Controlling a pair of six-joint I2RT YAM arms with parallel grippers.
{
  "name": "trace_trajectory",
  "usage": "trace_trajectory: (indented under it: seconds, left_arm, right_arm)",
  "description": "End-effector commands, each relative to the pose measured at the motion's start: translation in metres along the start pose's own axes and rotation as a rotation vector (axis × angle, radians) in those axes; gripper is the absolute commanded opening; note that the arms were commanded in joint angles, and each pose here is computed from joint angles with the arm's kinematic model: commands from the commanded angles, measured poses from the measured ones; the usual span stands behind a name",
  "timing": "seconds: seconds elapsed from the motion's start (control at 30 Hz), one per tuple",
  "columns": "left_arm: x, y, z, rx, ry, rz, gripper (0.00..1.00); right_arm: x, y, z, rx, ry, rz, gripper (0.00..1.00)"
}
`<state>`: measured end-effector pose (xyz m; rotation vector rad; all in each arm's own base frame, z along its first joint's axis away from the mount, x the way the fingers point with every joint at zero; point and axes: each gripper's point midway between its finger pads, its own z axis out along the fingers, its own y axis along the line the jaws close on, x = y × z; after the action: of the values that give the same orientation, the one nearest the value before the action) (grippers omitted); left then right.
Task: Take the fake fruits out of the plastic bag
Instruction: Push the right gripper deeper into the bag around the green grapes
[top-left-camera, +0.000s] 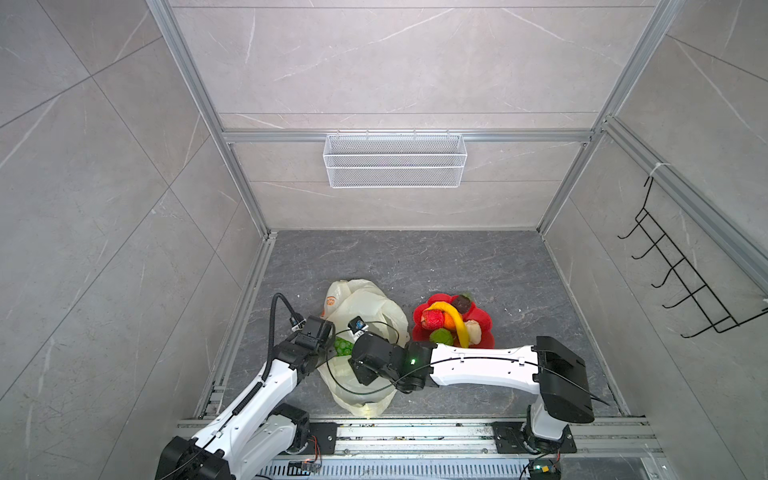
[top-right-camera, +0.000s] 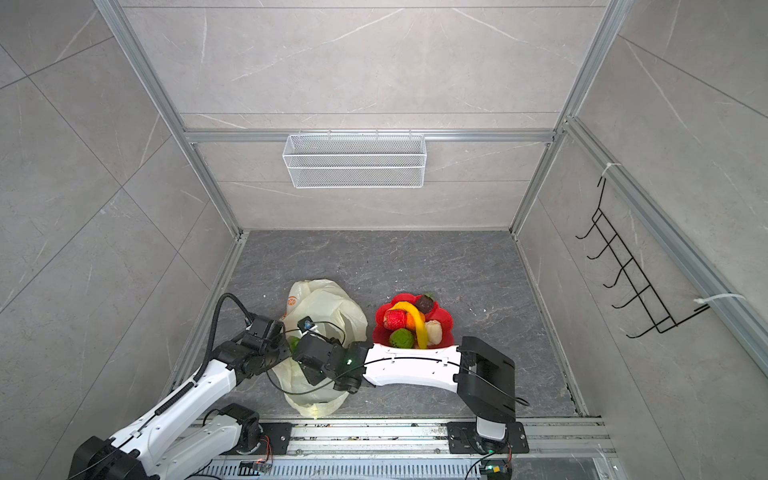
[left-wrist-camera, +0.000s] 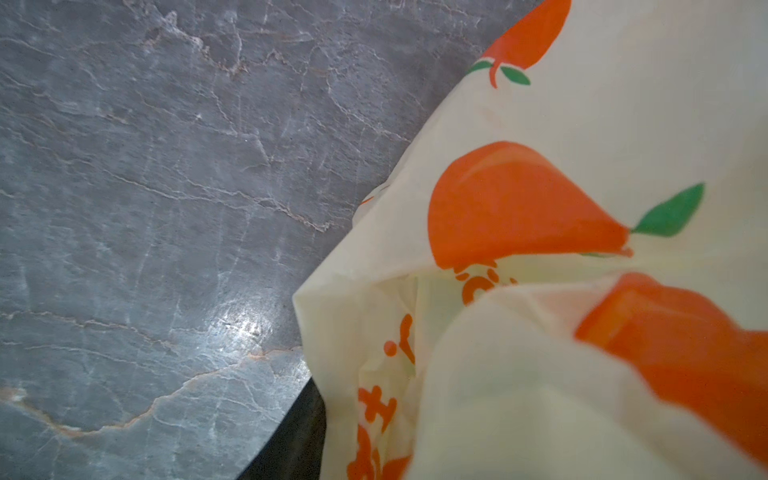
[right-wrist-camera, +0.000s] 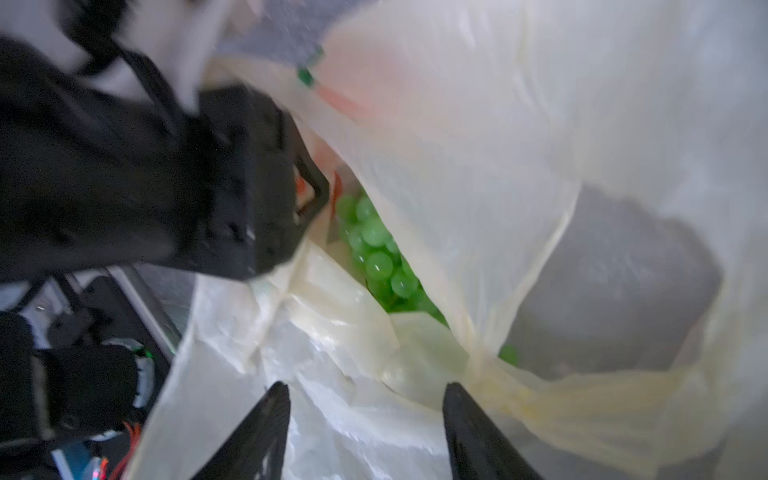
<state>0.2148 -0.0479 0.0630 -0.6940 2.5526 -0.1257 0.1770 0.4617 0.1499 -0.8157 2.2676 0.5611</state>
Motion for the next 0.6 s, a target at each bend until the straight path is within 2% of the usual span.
trace_trajectory:
  seconds: [0.0,0.17,0.43,0.57]
  left_arm:
    - [0.001,-0.001,-0.001,0.026,-0.003,0.01,0.41]
    - [0.002,0.002,-0.004,0.043,-0.023,-0.003,0.41]
    - [0.005,0.003,-0.002,0.051,-0.019,-0.002,0.41]
    - [0.005,0.003,-0.001,0.055,-0.022,0.0,0.41]
  right_arm:
    - [0.006,-0.007,0.02,0.009,0.079,-0.03,0.62]
    - [0.004,0.0,0.049,-0.077,0.146,0.037,0.62]
    - [0.004,-0.017,0.076,-0.058,0.208,0.108,0.64]
    - [0.008,-0.017,0.086,-0.058,0.239,0.101,0.67]
